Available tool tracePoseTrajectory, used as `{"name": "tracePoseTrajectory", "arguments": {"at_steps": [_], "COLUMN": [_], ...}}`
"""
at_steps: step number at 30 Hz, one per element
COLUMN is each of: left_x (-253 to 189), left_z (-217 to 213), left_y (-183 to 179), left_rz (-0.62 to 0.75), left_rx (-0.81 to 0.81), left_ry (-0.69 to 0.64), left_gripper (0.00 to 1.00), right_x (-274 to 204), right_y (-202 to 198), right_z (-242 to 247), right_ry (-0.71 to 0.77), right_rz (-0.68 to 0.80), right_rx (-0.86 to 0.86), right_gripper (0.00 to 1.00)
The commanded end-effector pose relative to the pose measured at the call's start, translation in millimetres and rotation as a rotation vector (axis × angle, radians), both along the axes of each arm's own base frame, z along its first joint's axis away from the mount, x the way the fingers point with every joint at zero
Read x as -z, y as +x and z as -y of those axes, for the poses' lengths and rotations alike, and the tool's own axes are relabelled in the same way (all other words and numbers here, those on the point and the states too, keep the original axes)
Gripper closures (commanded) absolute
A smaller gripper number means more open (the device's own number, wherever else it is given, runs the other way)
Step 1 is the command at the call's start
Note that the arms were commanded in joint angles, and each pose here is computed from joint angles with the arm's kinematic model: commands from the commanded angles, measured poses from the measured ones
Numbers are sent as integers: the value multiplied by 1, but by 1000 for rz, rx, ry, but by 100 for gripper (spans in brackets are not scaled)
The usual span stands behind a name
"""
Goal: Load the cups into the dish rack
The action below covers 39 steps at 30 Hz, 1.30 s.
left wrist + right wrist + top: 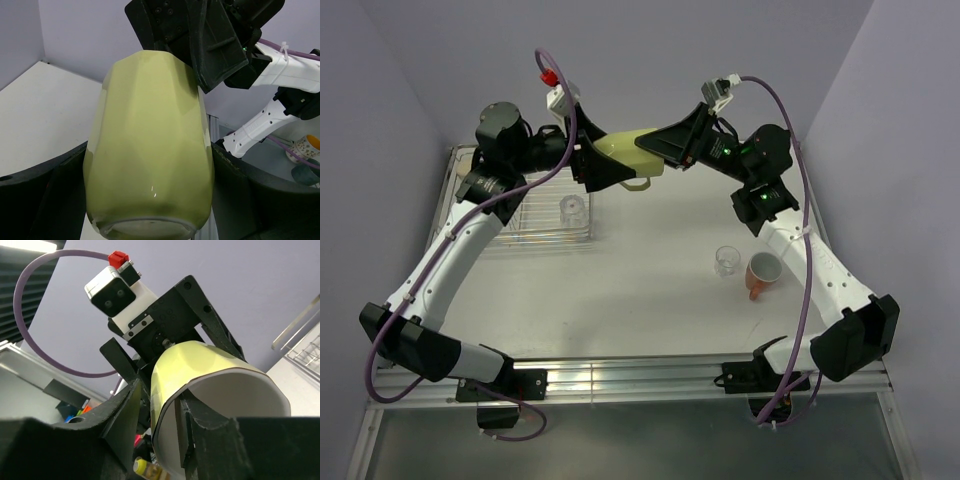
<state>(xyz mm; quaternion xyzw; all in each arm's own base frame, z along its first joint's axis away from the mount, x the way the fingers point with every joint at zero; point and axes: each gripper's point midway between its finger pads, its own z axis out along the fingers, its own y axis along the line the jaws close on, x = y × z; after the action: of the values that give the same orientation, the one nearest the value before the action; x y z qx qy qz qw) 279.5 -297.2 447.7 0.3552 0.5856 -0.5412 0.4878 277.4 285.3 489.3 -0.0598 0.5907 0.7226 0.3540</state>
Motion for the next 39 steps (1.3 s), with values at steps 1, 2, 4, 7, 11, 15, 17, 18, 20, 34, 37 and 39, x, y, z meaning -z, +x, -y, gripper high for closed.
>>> {"name": "tracePoseTrajectory", "arguments": {"at_steps": [1, 2, 4, 7, 11, 15, 17, 18, 20, 34, 37, 39], "left_x": [-47, -48, -48, -51, -54, -51, -49, -48, -47, -28, -10, -5], "left_z": [-15, -16, -21, -32, -46, -52, -54, -57, -63, -147, -163, -178], "left_y": [-18, -20, -17, -15, -9, -5, -4, -2, 3, 119, 157, 177], "left_rz": [166, 170, 169, 173, 172, 161, 160, 164, 161, 114, 89, 118], "left_rx": [-18, -20, -34, -58, -82, -85, -88, -99, -122, -444, -590, -703], "left_ry": [-62, -64, -61, -69, -69, -62, -60, -57, -54, -8, 29, 54], "left_gripper": [100, 100, 100, 100, 100, 100, 100, 100, 100, 100, 100, 100], "right_x": [-15, -13, -13, -7, 1, 5, 8, 10, 15, 57, 65, 68], "right_y": [-8, -6, -6, -3, 2, 6, 9, 10, 14, 28, 30, 31], "right_z": [10, 12, 16, 22, 33, 39, 42, 43, 50, 83, 86, 86], "right_ry": [11, 7, 6, -8, -36, -55, -63, -67, -74, -180, -208, -220], "right_rz": [70, 67, 68, 54, 42, 47, 41, 38, 28, -17, -13, -7], "right_rx": [52, 61, 73, 102, 162, 201, 218, 224, 253, 394, 413, 418], "right_gripper": [59, 57, 57, 57, 56, 55, 55, 55, 55, 55, 55, 55]}}
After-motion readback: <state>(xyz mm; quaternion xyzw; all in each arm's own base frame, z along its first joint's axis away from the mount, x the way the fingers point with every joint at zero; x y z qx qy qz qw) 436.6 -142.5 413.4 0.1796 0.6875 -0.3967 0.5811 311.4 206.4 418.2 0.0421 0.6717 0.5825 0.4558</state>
